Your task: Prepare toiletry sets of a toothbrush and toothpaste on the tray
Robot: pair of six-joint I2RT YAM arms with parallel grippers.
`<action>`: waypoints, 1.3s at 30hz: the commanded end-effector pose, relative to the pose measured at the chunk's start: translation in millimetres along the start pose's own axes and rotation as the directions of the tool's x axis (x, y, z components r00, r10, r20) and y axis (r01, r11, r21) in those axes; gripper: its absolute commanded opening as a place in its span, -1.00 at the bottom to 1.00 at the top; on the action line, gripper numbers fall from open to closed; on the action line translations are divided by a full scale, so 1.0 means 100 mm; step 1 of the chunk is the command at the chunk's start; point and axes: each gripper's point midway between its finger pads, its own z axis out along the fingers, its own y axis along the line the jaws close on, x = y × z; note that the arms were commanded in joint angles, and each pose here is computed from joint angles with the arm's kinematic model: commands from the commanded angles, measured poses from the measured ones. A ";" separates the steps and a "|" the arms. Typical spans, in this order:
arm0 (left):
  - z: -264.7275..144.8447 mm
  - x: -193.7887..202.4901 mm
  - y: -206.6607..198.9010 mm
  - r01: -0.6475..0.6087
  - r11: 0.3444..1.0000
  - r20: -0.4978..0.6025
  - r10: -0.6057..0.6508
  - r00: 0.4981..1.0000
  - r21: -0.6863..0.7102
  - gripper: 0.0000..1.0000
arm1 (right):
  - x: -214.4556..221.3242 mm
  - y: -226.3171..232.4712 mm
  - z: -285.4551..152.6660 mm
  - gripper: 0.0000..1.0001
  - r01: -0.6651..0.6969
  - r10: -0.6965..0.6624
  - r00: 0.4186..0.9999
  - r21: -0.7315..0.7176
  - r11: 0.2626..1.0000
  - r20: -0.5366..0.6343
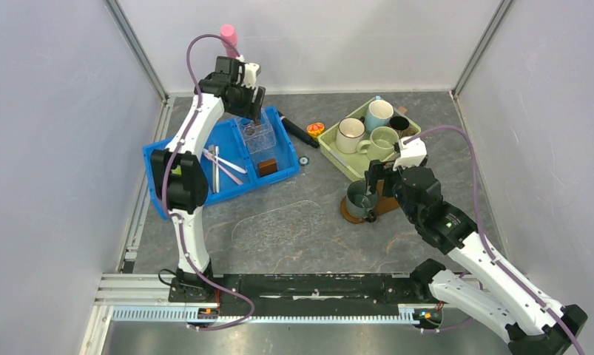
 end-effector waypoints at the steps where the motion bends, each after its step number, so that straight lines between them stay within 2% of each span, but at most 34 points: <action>1: 0.06 -0.19 0.05 -0.081 0.997 0.056 0.081 0.995 -0.002 0.59 | -0.01 0.00 0.03 0.96 0.011 -0.011 1.000 0.011 1.000 0.001; 8: 0.20 -0.09 0.04 -0.096 0.995 0.028 0.096 0.995 0.020 0.52 | 0.01 0.01 0.08 0.96 0.030 -0.030 0.999 0.016 0.999 -0.019; 11: 0.20 -0.08 0.00 -0.099 0.994 0.028 0.098 0.995 0.039 0.31 | 0.03 0.02 0.11 0.96 0.035 -0.035 0.999 0.016 0.999 -0.029; 14: 0.13 -0.10 -0.03 -0.103 0.993 0.034 0.102 0.994 0.053 -0.06 | 0.05 0.03 0.12 0.96 0.039 -0.039 0.999 0.013 0.999 -0.037; 21: -0.19 -0.17 -0.06 -0.110 0.993 0.078 0.106 0.991 0.038 -0.31 | 0.06 0.05 0.13 0.96 0.043 -0.043 0.998 0.001 0.999 -0.042; 24: -0.34 -0.24 -0.09 -0.081 0.996 0.120 0.076 0.990 0.033 -0.39 | 0.06 0.07 0.13 0.96 0.045 -0.045 0.998 -0.009 0.999 -0.042; 34: -0.78 -0.33 -0.24 0.057 0.997 0.222 -0.069 0.973 0.060 -0.96 | -0.04 0.18 0.13 0.96 0.041 -0.043 0.998 -0.059 0.997 -0.035; 39: -0.88 -0.30 -0.25 0.131 0.990 0.235 -0.140 0.962 0.053 -0.96 | -0.11 0.28 0.16 0.96 0.032 -0.035 0.999 -0.098 0.995 -0.031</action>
